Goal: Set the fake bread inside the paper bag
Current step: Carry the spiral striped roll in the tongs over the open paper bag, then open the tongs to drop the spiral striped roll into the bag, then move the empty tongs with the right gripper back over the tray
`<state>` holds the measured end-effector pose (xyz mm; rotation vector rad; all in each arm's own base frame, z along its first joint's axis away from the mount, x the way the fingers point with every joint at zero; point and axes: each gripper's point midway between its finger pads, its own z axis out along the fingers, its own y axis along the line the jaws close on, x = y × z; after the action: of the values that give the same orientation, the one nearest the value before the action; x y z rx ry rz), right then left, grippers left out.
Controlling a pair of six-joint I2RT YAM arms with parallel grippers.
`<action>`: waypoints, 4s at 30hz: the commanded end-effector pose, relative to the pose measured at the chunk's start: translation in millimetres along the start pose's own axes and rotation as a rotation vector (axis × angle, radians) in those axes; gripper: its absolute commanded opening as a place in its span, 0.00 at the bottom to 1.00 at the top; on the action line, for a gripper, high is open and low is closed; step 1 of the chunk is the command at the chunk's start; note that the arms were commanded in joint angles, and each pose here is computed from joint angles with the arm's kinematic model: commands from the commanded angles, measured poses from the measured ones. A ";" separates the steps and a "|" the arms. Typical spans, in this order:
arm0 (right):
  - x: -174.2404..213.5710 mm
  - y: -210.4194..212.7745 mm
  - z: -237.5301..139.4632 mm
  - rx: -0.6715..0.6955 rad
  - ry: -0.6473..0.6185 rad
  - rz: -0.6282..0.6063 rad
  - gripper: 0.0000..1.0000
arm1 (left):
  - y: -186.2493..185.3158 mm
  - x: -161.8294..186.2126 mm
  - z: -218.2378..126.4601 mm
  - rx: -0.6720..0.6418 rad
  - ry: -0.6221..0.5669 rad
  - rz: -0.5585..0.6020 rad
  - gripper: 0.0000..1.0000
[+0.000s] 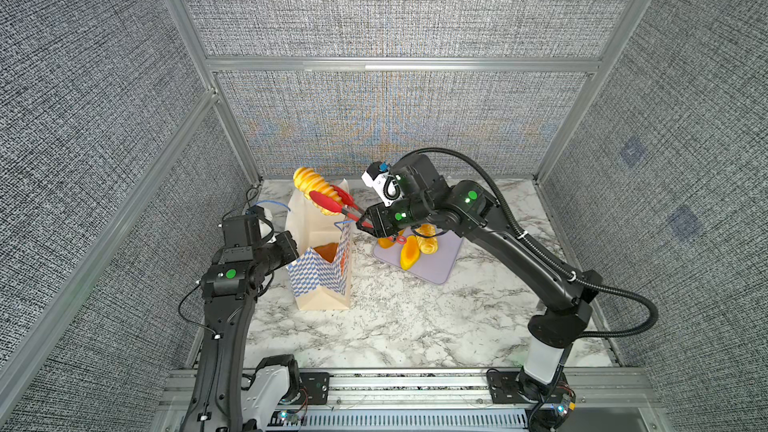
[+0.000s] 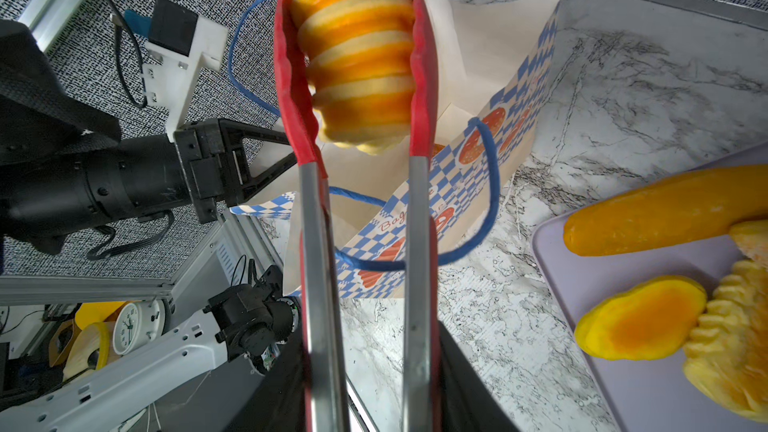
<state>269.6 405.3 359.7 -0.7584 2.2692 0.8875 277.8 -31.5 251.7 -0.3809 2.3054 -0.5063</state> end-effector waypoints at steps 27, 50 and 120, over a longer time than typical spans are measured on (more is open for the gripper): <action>9.4 4.9 15.2 0.015 0.013 -0.025 0.44 | 0.6 -2.2 1.1 0.001 -0.016 0.011 0.04; 22.1 -4.5 21.8 0.059 0.048 -0.027 0.44 | 1.6 -2.8 -1.5 -0.007 -0.025 0.009 0.04; -12.4 -64.5 -59.8 0.217 -0.141 0.020 0.59 | -1.6 -6.9 -3.1 0.000 -0.028 0.009 0.04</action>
<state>297.0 329.3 371.5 -0.5882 2.2411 0.6530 278.9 -30.3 252.8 -0.3827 2.2977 -0.4983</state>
